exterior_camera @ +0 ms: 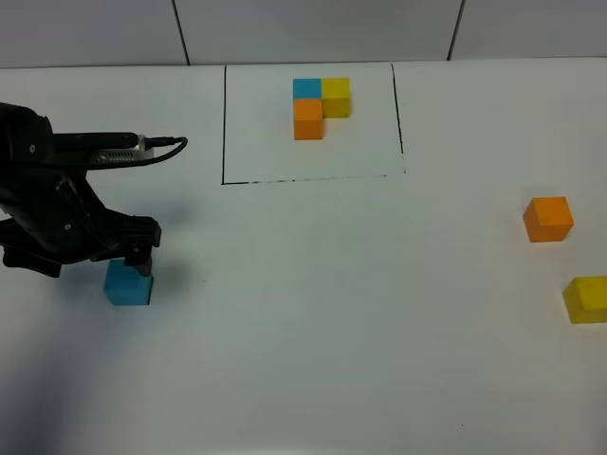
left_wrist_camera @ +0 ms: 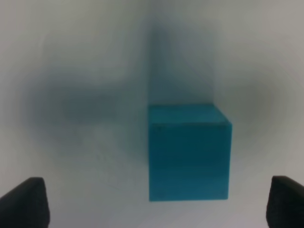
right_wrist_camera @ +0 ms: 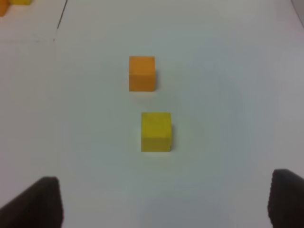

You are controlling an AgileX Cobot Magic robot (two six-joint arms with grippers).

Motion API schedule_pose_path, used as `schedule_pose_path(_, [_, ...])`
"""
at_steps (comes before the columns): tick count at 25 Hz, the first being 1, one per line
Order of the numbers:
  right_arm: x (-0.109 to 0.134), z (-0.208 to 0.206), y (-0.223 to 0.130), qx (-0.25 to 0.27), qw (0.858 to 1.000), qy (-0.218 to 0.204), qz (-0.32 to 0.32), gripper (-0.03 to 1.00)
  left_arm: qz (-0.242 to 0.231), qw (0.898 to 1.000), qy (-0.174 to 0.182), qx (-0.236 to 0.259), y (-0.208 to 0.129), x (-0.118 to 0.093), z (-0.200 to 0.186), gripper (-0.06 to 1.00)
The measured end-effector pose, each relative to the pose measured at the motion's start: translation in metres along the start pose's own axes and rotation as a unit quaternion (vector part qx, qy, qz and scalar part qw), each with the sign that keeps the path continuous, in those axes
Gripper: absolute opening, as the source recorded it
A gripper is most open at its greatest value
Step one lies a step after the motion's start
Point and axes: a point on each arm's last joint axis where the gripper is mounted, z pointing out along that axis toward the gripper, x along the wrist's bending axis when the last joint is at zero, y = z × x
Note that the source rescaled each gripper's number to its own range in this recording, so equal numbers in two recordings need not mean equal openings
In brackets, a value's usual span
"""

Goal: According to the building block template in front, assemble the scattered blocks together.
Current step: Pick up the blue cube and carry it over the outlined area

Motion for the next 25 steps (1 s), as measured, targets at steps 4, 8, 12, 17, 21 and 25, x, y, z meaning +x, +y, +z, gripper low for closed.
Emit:
schedule_pose_path(4, [0.0, 0.0, 0.0, 0.0, 1.0, 0.0, 0.0, 0.76, 0.0, 1.0, -0.013, 0.004, 0.002, -0.003, 0.008, 0.97])
schedule_pose_path(8, [0.0, 0.0, 0.0, 0.0, 1.0, 0.0, 0.0, 0.76, 0.0, 1.0, -0.018, 0.015, 0.002, -0.005, 0.017, 0.97])
schedule_pose_path(12, [0.0, 0.0, 0.0, 0.0, 1.0, 0.0, 0.0, 0.76, 0.005, 1.0, -0.013, 0.022, 0.003, -0.005, 0.026, 0.97])
schedule_pose_path(17, [0.0, 0.0, 0.0, 0.0, 1.0, 0.0, 0.0, 0.76, 0.005, 0.999, -0.012, 0.03, 0.005, -0.006, 0.041, 0.96])
schedule_pose_path(21, [0.0, 0.0, 0.0, 0.0, 1.0, 0.0, 0.0, 0.76, 0.005, 0.999, -0.012, 0.029, 0.005, -0.006, 0.043, 0.82])
schedule_pose_path(25, [0.0, 0.0, 0.0, 0.0, 1.0, 0.0, 0.0, 0.76, 0.003, 1.0, -0.015, 0.023, 0.006, -0.007, 0.043, 0.53])
